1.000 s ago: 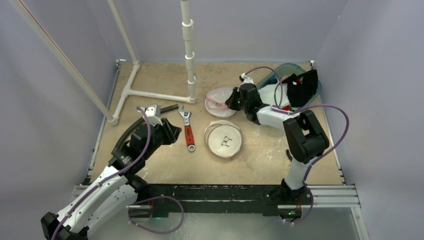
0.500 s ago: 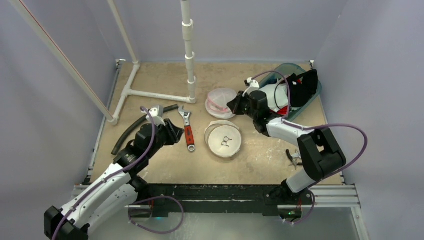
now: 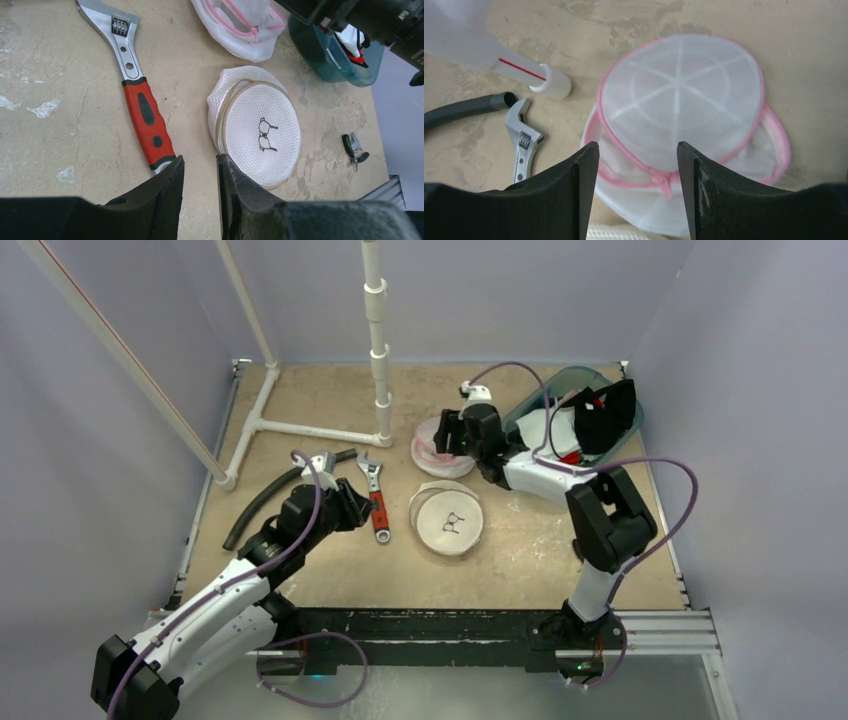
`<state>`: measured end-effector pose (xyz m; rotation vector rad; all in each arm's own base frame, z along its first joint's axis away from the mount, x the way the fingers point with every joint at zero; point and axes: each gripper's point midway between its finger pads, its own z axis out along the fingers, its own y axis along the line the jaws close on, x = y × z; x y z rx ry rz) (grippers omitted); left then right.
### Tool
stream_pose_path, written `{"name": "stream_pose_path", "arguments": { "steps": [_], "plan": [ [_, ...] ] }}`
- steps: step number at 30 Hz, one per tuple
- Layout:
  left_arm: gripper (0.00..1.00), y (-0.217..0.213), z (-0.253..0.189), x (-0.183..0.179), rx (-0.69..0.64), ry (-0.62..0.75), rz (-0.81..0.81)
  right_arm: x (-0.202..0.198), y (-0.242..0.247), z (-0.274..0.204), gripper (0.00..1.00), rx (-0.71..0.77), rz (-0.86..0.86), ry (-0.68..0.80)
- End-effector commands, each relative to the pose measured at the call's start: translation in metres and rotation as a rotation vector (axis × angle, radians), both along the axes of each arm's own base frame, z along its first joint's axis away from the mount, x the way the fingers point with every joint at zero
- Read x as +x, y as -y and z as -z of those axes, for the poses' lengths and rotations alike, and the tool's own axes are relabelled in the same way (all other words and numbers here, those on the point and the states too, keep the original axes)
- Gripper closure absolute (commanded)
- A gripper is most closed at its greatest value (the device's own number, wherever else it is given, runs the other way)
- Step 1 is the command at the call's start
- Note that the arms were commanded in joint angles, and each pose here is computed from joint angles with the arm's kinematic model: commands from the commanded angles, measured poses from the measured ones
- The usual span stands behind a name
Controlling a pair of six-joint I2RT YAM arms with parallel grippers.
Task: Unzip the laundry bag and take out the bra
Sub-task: Adjust the laundry bag at the center of the board.
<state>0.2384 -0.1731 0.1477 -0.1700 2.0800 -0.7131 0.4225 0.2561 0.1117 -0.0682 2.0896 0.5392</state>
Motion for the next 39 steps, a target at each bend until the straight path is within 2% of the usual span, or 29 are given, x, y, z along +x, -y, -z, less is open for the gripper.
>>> {"name": "stream_pose_path", "arguments": {
  "steps": [1,8,10,13,16,23,33,36,39],
  "plan": [
    [0.71,0.002,-0.010,0.001,-0.046,0.030,-0.003,0.015,-0.003,-0.002,0.38,-0.238,0.063,0.047],
    [0.71,0.001,-0.009,0.000,-0.041,0.037,0.000,0.006,0.001,0.018,0.39,-0.273,0.059,0.003],
    [0.71,0.003,-0.007,0.000,-0.038,0.029,0.008,-0.002,0.001,0.027,0.45,-0.273,0.037,-0.016],
    [0.71,0.005,-0.006,0.000,-0.037,0.023,0.015,-0.015,0.001,0.036,0.61,-0.264,0.015,-0.024],
    [0.71,0.004,-0.003,-0.001,-0.044,0.020,0.014,-0.028,0.003,0.046,0.67,-0.249,0.004,-0.038],
    [0.71,0.003,0.004,-0.004,-0.053,0.004,0.010,-0.035,0.002,0.069,0.65,-0.248,-0.009,-0.080],
    [0.71,-0.004,0.005,-0.008,-0.035,0.001,-0.009,-0.001,-0.010,0.083,0.62,-0.268,0.025,-0.043],
    [0.71,-0.005,0.003,-0.009,-0.035,0.005,-0.013,0.008,-0.010,0.079,0.61,-0.263,0.036,-0.033],
    [0.71,-0.008,0.000,-0.009,-0.026,0.012,-0.016,0.010,-0.009,0.050,0.57,-0.223,0.051,0.024]
  ]
}}
